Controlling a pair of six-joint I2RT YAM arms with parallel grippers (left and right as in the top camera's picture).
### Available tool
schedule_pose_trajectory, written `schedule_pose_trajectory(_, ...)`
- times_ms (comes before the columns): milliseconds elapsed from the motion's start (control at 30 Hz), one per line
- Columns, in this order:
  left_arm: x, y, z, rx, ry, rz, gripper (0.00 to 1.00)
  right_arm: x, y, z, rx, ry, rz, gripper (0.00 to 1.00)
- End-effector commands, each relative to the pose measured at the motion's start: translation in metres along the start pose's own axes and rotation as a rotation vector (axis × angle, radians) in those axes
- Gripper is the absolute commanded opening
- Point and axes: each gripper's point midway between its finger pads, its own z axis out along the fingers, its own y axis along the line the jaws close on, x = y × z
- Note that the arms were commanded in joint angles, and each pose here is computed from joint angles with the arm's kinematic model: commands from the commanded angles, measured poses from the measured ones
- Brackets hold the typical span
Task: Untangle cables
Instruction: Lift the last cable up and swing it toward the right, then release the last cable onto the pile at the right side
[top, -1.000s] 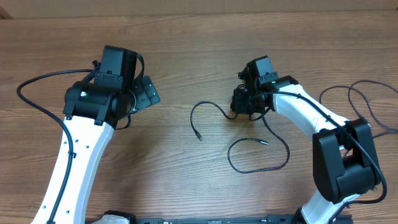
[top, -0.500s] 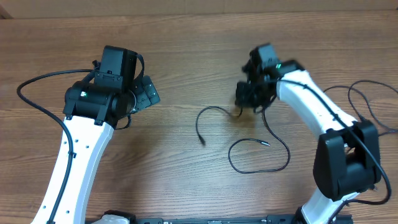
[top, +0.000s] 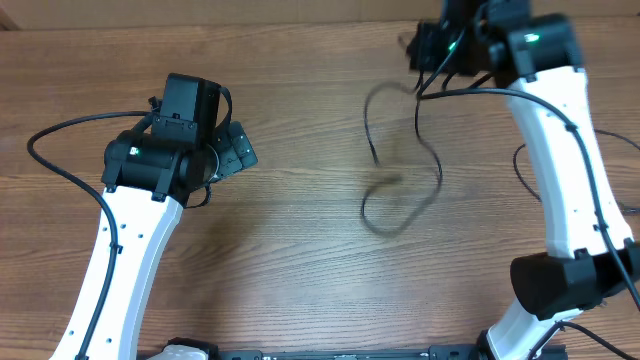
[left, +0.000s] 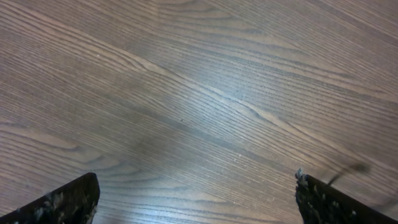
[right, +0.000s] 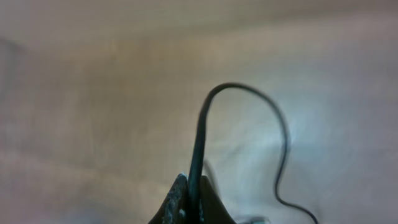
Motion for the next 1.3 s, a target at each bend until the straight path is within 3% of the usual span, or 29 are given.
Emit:
schedule_pose_trajectory(0, -0.006, 0.001, -0.001, -0.008, -0.015, -0.014, 0.99, -0.051, -0.018, -0.045, 0.114, -0.209, -0.011, 0.04)
schedule_pose_trajectory(300, -0.006, 0.001, -0.001, -0.008, -0.015, -0.014, 1.00, -0.138, -0.101, -0.133, 0.531, -0.658, 0.092, 0.04)
schedule_pose_trajectory(600, -0.006, 0.001, -0.001, -0.008, -0.015, -0.014, 1.00, -0.185, -0.168, -0.211, 0.679, -0.930, 0.102, 0.04)
schedule_pose_trajectory(833, -0.006, 0.001, -0.001, -0.008, -0.015, -0.014, 1.00, -0.186, -0.230, -0.236, 0.757, -0.966, 0.148, 0.04)
schedule_pose_trajectory(1067, -0.006, 0.001, -0.001, -0.008, -0.015, -0.014, 0.99, -0.180, -0.287, -0.202, 0.775, -0.878, 0.178, 0.04)
schedule_pose_trajectory(1267, -0.006, 0.001, -0.001, -0.008, -0.015, -0.014, 1.00, -0.177, -0.308, -0.169, 0.784, -0.822, 0.190, 0.04)
